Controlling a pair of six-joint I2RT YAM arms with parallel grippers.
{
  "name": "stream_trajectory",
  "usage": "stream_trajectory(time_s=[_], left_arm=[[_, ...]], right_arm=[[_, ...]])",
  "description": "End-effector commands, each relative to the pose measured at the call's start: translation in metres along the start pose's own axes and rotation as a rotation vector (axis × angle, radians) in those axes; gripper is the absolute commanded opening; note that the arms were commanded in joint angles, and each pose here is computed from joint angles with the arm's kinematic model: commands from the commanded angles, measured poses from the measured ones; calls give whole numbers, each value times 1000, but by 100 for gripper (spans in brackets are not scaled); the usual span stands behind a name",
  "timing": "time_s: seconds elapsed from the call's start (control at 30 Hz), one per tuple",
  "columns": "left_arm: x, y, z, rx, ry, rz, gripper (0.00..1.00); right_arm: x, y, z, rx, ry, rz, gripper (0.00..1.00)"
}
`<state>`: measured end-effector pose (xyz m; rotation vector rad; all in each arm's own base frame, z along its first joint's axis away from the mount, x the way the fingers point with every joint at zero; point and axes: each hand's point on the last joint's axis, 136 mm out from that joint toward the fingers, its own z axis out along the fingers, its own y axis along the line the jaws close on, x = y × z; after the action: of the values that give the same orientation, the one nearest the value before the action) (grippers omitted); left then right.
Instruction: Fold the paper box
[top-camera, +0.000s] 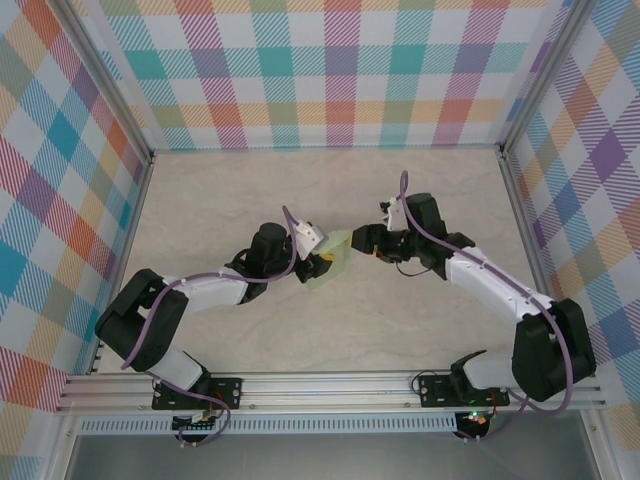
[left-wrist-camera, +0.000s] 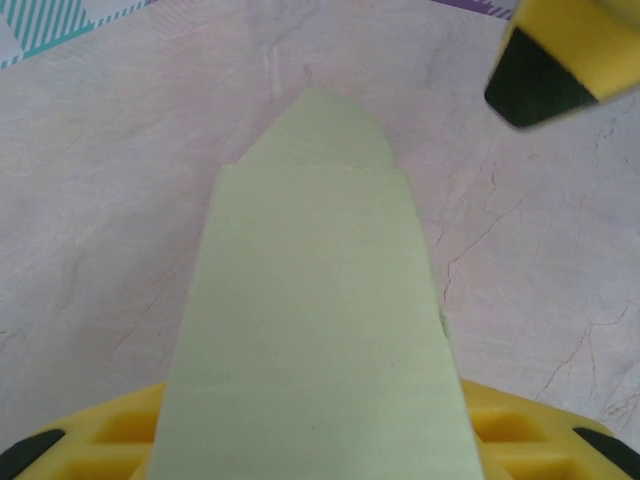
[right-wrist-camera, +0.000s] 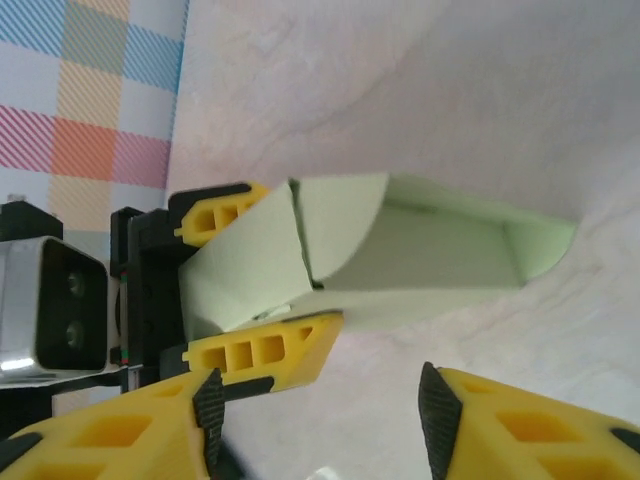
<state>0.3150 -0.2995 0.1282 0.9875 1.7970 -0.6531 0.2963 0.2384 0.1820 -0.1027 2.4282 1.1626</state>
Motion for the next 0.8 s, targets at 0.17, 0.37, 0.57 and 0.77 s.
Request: stream_trajectory(time_s=[0.17, 0.37, 0.57, 0.77], left_arm=[[25, -11, 6, 63, 100, -43, 46], [10, -15, 4, 94, 72, -40, 46], [1, -16, 2, 102, 53, -40, 46], [-9, -11, 3, 81, 24, -69, 46]], right_arm=[[-27, -15, 1, 12, -147, -942, 80], [-14, -35, 23, -37, -155, -1247, 83], [-17, -21, 33, -146, -156, -1270, 80], [-2, -5, 41, -205, -118, -1283, 67]])
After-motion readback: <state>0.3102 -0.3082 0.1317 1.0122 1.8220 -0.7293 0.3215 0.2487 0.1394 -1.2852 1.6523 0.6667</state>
